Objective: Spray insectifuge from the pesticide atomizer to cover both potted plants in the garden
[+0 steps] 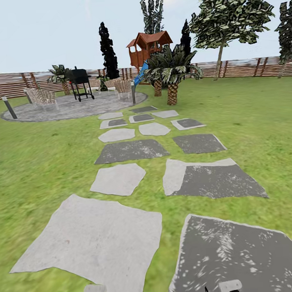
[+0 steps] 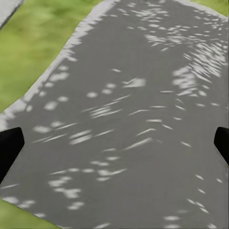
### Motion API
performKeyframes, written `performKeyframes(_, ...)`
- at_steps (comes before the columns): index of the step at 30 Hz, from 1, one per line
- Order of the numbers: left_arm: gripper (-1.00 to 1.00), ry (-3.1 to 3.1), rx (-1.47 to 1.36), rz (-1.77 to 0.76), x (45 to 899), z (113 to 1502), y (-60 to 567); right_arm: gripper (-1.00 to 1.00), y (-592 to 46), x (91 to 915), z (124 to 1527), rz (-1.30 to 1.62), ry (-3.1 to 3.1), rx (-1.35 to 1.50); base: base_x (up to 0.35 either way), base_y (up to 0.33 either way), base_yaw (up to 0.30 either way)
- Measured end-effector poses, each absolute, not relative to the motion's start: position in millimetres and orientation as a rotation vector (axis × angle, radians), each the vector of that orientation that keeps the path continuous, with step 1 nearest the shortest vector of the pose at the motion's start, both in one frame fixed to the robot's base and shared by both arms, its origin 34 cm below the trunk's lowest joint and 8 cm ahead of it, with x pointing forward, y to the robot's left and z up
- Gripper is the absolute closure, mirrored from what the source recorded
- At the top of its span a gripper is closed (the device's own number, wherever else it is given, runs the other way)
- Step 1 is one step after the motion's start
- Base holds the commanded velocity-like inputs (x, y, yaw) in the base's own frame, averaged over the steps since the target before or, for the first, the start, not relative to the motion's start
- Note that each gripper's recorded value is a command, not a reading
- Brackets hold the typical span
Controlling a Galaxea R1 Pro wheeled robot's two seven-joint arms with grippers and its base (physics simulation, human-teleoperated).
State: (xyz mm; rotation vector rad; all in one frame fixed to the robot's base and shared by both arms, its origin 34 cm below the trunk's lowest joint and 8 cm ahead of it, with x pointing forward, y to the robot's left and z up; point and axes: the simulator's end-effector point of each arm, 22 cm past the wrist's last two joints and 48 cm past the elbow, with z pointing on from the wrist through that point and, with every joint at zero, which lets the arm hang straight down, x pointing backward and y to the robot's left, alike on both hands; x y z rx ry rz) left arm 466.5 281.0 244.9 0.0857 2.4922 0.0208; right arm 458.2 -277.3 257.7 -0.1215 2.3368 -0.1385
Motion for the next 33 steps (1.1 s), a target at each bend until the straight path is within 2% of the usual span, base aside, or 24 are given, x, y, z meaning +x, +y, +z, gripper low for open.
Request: performKeyframes(33,1.0,2.492,0.087,0.021,466.5,245.0,281.0,-1.0,-277.3,458.5,257.8,-0.138,2.336,-0.122,0.338,0.0,0.0)
